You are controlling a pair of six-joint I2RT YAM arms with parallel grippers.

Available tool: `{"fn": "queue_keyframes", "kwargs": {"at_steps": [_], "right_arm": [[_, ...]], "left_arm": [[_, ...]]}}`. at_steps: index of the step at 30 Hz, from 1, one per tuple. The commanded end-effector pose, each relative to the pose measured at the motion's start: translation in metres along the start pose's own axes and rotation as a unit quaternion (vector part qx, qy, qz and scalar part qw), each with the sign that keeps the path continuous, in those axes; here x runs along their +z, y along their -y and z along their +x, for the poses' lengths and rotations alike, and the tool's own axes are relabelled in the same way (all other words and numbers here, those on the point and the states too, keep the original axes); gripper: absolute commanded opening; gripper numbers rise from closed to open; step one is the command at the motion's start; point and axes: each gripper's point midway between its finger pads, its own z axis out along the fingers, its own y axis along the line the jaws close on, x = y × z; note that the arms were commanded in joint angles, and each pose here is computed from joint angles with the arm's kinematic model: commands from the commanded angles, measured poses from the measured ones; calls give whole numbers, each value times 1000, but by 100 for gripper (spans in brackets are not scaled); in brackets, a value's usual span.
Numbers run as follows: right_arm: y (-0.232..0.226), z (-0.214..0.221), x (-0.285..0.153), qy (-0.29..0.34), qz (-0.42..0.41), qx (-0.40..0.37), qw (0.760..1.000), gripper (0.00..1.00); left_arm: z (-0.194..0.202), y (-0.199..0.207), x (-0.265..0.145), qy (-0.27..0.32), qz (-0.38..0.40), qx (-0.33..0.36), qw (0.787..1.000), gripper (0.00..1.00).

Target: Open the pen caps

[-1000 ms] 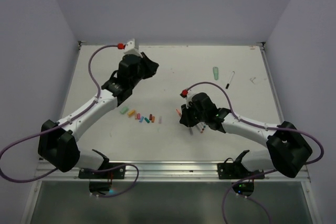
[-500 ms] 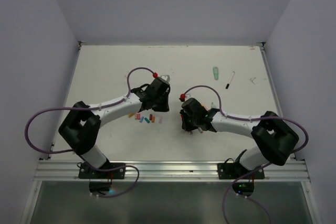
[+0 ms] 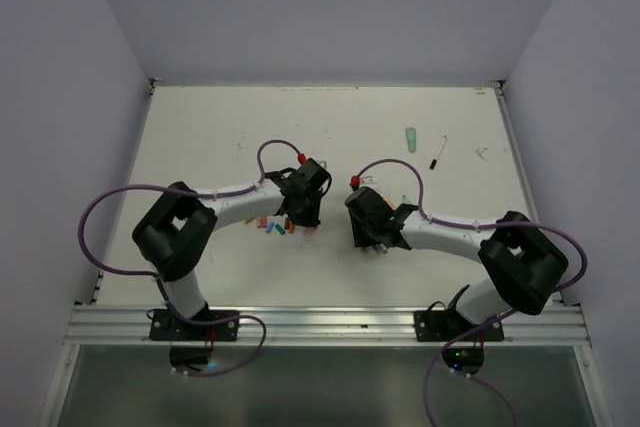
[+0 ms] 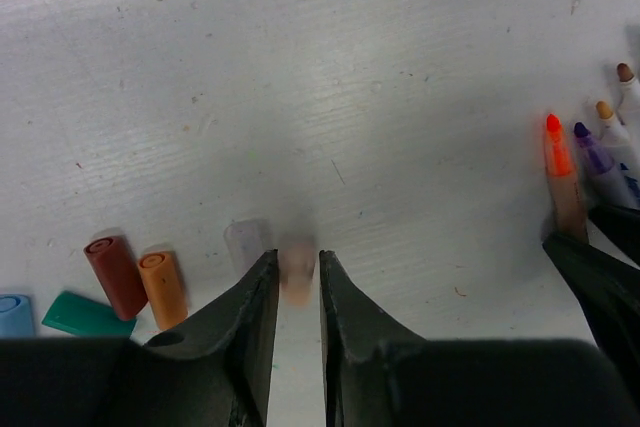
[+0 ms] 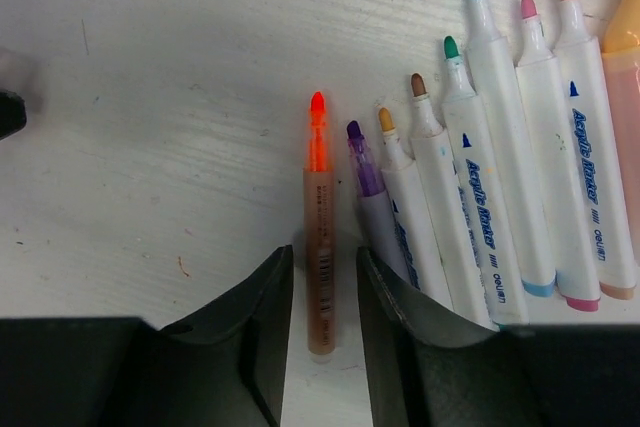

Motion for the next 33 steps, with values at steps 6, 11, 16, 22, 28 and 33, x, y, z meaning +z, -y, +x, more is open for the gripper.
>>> {"fn": "queue_keyframes", "kwargs": {"at_steps": [6, 11, 16, 22, 28, 33], "right_arm": [[-14, -40, -30, 65, -35, 14, 997, 45], [-4, -74, -56, 119, -14, 24, 993, 68], [36, -107, -60, 132, 47, 74, 987, 82], [120, -147, -44, 139, 126, 199, 962, 91], [181, -178, -14, 127, 191, 256, 939, 85], [209, -208, 12, 124, 212, 283, 927, 79]], "left_arm": [[6, -7, 3, -11, -20, 17, 1000, 35], [-7, -1, -10, 13, -9, 11, 1000, 39], [-45, 16, -48, 73, 16, 12, 997, 45], [-94, 17, -95, 153, 34, 8, 988, 68], [-128, -32, -119, 204, 28, -26, 978, 93], [-134, -74, -127, 230, 0, -42, 972, 98]]}}
